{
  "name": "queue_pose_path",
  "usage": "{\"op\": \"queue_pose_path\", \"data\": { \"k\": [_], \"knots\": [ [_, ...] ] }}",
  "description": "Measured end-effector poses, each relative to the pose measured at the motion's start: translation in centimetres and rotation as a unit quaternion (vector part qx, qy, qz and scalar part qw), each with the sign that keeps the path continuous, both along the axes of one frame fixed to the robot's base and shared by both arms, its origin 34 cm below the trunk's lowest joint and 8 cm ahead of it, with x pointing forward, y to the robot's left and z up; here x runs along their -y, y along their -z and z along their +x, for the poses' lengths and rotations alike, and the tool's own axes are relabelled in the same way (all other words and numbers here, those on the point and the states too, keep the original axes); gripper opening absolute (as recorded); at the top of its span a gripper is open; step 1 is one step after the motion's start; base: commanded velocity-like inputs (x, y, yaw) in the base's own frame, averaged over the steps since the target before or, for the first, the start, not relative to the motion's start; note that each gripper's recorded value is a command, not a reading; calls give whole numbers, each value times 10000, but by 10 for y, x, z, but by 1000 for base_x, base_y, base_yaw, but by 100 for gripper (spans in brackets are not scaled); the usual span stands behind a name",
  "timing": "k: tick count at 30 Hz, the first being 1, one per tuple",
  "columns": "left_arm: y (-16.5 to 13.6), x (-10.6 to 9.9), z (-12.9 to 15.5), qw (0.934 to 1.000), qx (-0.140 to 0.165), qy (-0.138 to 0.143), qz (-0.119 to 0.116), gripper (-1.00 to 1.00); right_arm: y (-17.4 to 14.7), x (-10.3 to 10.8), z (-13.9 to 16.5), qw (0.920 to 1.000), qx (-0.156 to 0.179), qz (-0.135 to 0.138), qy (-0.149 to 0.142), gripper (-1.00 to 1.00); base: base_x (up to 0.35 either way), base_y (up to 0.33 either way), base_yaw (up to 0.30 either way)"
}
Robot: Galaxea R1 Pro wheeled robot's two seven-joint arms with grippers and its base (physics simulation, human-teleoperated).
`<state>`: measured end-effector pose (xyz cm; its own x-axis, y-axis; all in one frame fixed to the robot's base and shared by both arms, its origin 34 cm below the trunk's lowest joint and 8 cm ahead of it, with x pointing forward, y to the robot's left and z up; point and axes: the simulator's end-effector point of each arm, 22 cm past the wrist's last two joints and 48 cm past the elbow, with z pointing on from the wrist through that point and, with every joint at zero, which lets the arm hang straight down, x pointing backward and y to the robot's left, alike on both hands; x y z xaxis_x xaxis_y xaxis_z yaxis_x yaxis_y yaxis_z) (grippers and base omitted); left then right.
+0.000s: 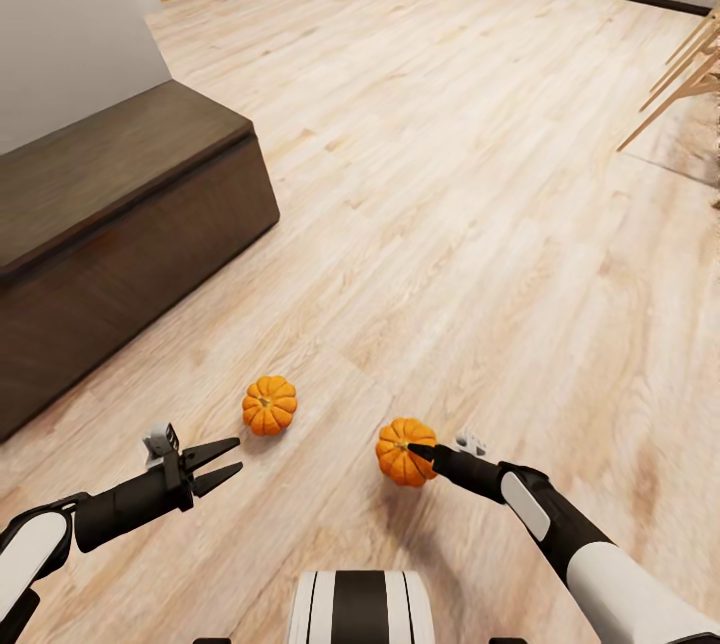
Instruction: Place each of the two pumpkins and all three candles from the living room inside a cabinet in the living room (use any cabinet), then make sure every cabinet is closed, and position the cauldron so it is next to a table in the living room.
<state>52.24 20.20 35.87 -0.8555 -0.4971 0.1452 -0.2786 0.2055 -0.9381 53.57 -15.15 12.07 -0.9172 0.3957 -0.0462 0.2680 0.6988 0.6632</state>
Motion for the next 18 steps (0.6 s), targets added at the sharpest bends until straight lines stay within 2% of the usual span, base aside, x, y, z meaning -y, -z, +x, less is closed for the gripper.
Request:
{"op": "queue_pose_path", "data": {
  "k": [5,12,18],
  "knots": [
    [-5,-2,1,10000,46,-17,25,100,-12,0,10,9999,135,63,39,-100,0,0,0],
    [-14,-4,3,9999,133,-38,43,100,-35,-7,24,9988,400,295,43,-100,0,0,0],
    [-25,-3,6,9997,242,-45,38,100,-49,-8,34,9979,548,335,40,-100,0,0,0]
  ]
}}
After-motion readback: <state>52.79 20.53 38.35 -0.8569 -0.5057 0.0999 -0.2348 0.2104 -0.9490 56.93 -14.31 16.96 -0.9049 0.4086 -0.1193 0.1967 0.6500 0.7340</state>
